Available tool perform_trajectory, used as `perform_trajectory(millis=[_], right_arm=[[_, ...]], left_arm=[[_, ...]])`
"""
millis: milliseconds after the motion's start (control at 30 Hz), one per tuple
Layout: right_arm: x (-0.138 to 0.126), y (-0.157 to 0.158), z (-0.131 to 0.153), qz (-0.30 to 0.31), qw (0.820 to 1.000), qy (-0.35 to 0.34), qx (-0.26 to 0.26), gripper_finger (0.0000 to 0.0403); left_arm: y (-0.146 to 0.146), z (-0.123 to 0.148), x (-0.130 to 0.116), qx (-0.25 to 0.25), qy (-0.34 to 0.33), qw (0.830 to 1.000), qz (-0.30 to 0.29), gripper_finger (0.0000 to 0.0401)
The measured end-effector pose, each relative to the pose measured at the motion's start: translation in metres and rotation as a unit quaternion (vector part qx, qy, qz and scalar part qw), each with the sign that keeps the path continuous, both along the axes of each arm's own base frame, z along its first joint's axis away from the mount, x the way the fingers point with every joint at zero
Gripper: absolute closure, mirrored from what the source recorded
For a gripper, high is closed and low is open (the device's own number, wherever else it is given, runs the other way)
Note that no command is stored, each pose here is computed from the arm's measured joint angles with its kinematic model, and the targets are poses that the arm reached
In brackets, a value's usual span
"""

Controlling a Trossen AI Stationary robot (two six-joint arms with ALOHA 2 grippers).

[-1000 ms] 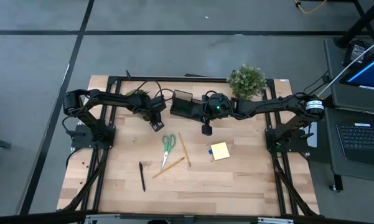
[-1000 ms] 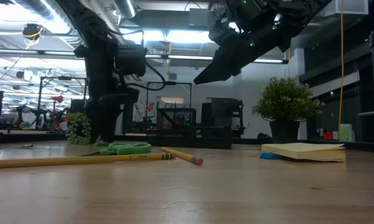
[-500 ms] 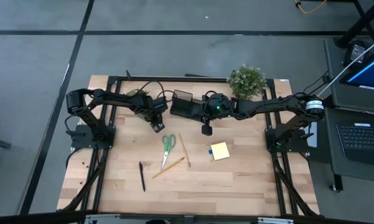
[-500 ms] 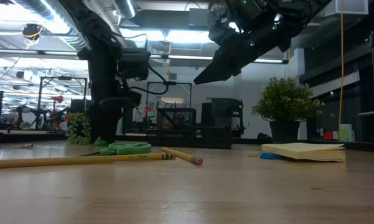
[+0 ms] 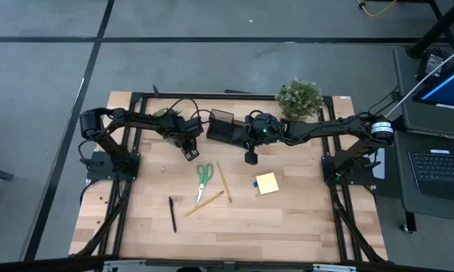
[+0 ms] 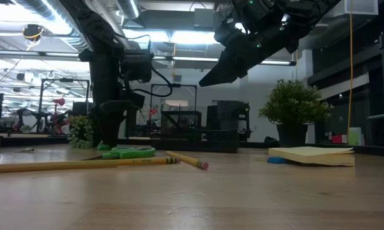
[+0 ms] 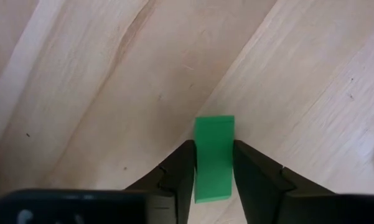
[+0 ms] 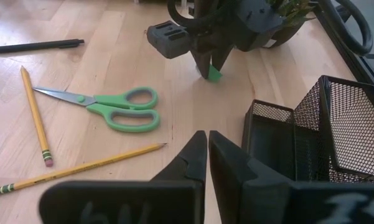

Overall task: Pick and place office supplies into organizer
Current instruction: Put the green eraser into the desk organizer

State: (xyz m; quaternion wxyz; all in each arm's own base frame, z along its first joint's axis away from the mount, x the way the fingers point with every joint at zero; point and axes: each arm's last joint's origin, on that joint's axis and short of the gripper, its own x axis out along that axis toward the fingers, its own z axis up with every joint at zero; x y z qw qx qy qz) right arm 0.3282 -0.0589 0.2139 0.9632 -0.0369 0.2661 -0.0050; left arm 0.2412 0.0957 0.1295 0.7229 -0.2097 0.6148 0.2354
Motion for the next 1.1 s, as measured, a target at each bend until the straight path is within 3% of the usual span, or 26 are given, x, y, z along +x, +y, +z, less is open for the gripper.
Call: perform_trajectory(millis=[267,567,1100], right_arm=[[0.0,0.0,0.0,0.0,1.0,0.0,0.0,0.0382],[0.0,0.0,0.0,0.0,1.0,0.0,0.0,0.0382],[0.0,0.0,0.0,0.0,1.0,-0.001,0.0,0.0382]], left_arm=[[0.0,0.0,0.0,0.001,0.002,1.0,-0.012,0.0333],[0.0,0.002,0.002,0.002,0.004,1.0,-0.026,0.0337],[0.008,0.042,0.031,0.031,-0.029,0.994,-0.097,0.0338]])
